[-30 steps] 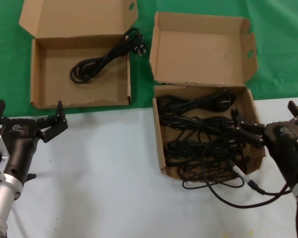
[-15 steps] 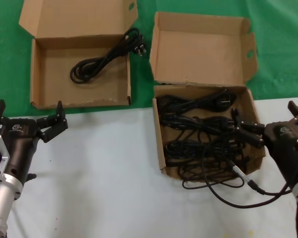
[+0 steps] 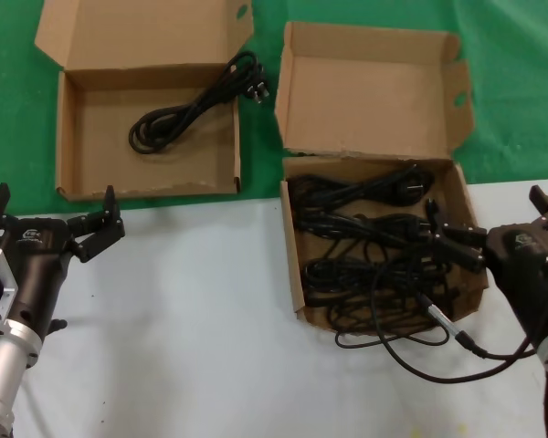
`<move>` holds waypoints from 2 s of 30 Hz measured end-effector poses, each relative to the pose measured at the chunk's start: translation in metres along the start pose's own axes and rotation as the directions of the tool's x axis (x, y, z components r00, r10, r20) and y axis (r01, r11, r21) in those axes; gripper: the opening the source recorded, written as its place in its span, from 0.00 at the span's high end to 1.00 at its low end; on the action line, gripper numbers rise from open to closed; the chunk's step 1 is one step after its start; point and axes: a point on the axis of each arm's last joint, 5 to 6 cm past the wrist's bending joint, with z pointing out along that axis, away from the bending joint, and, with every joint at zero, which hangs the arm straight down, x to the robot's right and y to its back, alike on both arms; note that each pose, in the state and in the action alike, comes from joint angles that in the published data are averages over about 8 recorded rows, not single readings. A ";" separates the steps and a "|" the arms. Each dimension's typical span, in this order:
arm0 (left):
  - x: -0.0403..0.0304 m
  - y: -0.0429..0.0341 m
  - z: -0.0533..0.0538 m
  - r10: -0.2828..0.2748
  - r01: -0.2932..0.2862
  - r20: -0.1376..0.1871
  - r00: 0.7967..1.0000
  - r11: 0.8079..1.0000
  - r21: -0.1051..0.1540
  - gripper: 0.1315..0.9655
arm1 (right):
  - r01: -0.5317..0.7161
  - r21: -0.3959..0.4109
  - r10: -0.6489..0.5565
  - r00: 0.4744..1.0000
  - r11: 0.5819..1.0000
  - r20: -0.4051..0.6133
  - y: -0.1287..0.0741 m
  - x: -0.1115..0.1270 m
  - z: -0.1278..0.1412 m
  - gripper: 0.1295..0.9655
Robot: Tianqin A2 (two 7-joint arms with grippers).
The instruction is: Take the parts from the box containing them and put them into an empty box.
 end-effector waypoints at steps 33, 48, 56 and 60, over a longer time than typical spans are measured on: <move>0.0000 0.0000 0.000 0.000 0.000 0.000 1.000 1.000 0.000 0.00 | 0.000 0.000 0.000 1.000 1.000 0.000 0.000 0.000 0.000 0.00; 0.0000 0.0000 0.000 0.000 0.000 0.000 1.000 1.000 0.000 0.00 | 0.000 0.000 0.000 1.000 1.000 0.000 0.000 0.000 0.000 0.00; 0.0000 0.0000 0.000 0.000 0.000 0.000 1.000 1.000 0.000 0.00 | 0.000 0.000 0.000 1.000 1.000 0.000 0.000 0.000 0.000 0.00; 0.0000 0.0000 0.000 0.000 0.000 0.000 1.000 1.000 0.000 0.00 | 0.000 0.000 0.000 1.000 1.000 0.000 0.000 0.000 0.000 0.00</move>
